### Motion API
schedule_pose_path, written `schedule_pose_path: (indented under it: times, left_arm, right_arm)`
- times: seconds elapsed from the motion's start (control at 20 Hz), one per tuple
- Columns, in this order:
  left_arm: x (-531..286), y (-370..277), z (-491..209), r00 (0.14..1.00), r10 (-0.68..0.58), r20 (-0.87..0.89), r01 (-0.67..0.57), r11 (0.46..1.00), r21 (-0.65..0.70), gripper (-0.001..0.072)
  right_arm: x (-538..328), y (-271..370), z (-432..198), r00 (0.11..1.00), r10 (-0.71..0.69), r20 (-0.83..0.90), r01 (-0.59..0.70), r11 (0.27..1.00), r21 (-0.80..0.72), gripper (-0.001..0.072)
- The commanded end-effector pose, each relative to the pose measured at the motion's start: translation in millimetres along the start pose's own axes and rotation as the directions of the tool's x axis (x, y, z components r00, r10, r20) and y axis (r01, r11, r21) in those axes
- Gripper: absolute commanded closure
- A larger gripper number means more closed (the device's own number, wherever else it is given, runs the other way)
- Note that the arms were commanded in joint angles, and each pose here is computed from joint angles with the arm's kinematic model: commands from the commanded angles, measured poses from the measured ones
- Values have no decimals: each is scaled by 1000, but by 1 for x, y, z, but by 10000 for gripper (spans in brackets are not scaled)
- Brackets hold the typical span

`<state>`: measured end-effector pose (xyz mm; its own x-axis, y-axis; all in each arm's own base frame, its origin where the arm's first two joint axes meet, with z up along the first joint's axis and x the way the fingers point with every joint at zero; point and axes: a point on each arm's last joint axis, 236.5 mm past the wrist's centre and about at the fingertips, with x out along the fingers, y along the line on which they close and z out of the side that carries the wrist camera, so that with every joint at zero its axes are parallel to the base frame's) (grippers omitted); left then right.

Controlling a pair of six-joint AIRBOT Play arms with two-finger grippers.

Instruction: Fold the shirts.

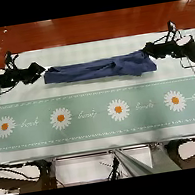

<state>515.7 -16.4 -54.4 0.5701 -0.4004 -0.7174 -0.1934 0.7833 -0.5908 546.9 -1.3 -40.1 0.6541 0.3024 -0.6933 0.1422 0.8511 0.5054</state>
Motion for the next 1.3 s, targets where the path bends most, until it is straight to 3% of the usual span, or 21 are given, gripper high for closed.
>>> schedule_pose_path:
  times: [0.0, 0.1, 0.2, 0.45, 0.75, 0.8, 0.85, 0.9, 0.95, 1.0, 1.05, 1.15, 1.25]
  left_arm:
    - [-12, 2, 9, 1000, -2, 22, 2, 1000, -6, 131]
    - [-24, -5, 10, 1000, -17, 17, 17, 1000, 5, 131]
    - [-31, -15, 5, 999, -36, -5, 37, 998, 57, 132]
    - [-38, -35, -13, 994, -75, -74, 82, 992, 92, 137]
    - [-36, -64, -36, 983, -112, -144, 133, 980, 146, 137]
    - [-35, -69, -39, 982, -116, -150, 139, 978, 153, 137]
    - [-34, -73, -42, 980, -121, -157, 147, 975, 167, 137]
    - [-32, -75, -44, 979, -122, -162, 150, 974, 171, 137]
    - [-32, -77, -46, 979, -124, -165, 152, 973, 175, 137]
    - [-32, -79, -47, 977, -128, -168, 157, 972, 174, 138]
    - [-33, -80, -47, 977, -130, -171, 160, 972, 175, 143]
    - [-38, -84, -50, 973, -137, -183, 170, 969, 179, 314]
    - [-46, -95, -56, 965, -166, -205, 203, 963, 176, 592]
  right_arm:
    - [-25, -19, 15, 997, -69, 25, 72, 989, -126, 268]
    - [-46, -44, 18, 989, -146, 12, 146, 976, -160, 163]
    - [-57, -68, 4, 981, -182, -63, 178, 982, -58, 95]
    - [-40, -65, -50, 963, 5, -271, 39, 986, 159, 94]
    - [16, -9, -64, 955, 175, -239, -99, 949, 300, 98]
    - [25, -2, -68, 955, 177, -240, -98, 947, 307, 125]
    - [33, 3, -72, 957, 167, -238, -90, 948, 306, 248]
    - [39, 10, -76, 957, 164, -239, -90, 952, 294, 459]
    - [41, 17, -78, 956, 167, -242, -96, 955, 282, 614]
    - [39, 23, -79, 953, 178, -246, -108, 956, 273, 689]
    - [34, 28, -80, 947, 191, -257, -126, 960, 249, 690]
    - [12, 44, -79, 932, 222, -287, -178, 969, 171, 690]
    - [-22, 59, -80, 918, 213, -336, -206, 977, 59, 691]
